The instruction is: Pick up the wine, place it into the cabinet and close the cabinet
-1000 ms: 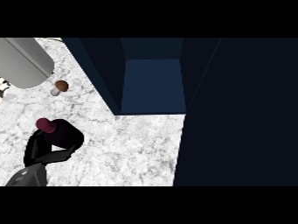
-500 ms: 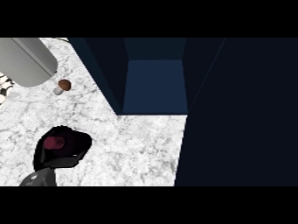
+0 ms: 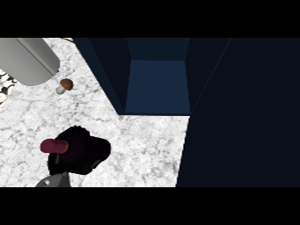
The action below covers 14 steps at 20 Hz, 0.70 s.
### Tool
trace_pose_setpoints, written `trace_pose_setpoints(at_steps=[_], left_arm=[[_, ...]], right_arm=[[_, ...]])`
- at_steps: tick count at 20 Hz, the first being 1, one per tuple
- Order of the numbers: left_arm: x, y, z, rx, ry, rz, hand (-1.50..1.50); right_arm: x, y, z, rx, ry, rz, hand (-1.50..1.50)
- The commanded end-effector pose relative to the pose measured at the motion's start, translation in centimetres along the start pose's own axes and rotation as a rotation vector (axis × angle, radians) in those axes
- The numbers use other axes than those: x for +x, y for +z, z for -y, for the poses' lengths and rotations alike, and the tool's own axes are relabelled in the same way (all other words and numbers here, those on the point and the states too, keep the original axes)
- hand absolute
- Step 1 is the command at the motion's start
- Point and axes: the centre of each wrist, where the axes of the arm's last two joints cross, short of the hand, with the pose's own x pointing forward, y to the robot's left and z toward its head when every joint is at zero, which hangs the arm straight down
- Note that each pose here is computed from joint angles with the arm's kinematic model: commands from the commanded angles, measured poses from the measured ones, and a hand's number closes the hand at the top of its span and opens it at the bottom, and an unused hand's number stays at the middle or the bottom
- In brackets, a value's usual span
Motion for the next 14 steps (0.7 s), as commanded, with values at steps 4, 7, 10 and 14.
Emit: trace_pose_setpoints(at_steps=[4, 7, 10, 14], left_arm=[[4.6, 0.9, 5.2, -0.011, 0.015, 0.037, 1.50], [7.4, 1.9, 6.3, -0.036, 0.019, 0.026, 1.50], [9.6, 1.8, 7.8, -0.024, 0.014, 0.043, 1.50], [10.0, -0.7, 11.8, -0.032, 0.001, 0.042, 1.50]], right_arm=[[2.9, -0.1, -0.5, 0.001, 0.016, 0.047, -1.50], [1.9, 1.1, -0.8, -0.007, 0.011, 0.045, -1.50], [0.9, 0.6, -0.1, -0.015, 0.022, 0.033, -1.50], [2.0, 1.1, -0.4, -0.015, 0.009, 0.052, -1.50]])
